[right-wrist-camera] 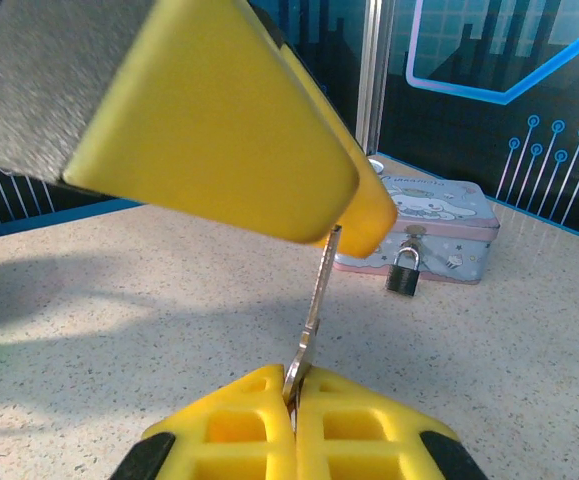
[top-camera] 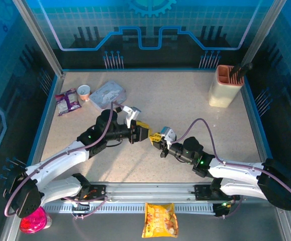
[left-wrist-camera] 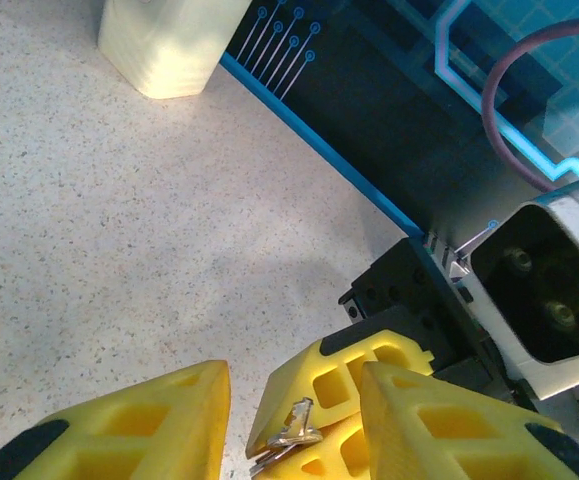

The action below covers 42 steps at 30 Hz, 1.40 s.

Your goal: Unlock a padlock with a key

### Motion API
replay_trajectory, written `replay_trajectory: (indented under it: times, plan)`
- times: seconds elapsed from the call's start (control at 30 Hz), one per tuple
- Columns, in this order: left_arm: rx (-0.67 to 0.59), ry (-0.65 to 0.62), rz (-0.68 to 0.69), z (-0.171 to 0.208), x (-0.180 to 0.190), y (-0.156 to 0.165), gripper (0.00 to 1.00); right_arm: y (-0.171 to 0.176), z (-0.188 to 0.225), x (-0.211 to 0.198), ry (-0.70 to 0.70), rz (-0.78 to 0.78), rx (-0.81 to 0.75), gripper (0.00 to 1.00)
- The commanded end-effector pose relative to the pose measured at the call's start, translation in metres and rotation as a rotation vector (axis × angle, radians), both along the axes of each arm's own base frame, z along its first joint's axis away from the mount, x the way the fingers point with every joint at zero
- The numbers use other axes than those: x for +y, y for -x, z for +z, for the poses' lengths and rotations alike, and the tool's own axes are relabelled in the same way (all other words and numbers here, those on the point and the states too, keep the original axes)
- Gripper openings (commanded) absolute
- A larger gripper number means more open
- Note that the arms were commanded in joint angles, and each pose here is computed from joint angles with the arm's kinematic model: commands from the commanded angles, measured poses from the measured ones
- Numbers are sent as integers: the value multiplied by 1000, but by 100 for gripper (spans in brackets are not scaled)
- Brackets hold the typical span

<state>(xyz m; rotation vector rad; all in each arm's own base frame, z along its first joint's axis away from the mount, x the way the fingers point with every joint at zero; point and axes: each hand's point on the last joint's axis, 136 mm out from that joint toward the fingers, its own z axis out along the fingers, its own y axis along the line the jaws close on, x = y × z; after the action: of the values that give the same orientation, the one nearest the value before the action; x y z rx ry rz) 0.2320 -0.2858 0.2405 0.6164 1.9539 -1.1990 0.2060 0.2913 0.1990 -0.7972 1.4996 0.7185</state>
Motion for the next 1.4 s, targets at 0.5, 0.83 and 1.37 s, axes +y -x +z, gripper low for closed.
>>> replay_trajectory:
  times: [0.5,0.83,1.37]
  plan:
    - [13,1,9,5,-10,-4,8,-3,17,6,-42,6,-4,0]
    - [82,116,280,11,13,-31,0,-13,24,-7,-107,-76,12,26]
    - [276,321,414,13,16,-40,0,-22,57,-23,-504,-49,199,36]
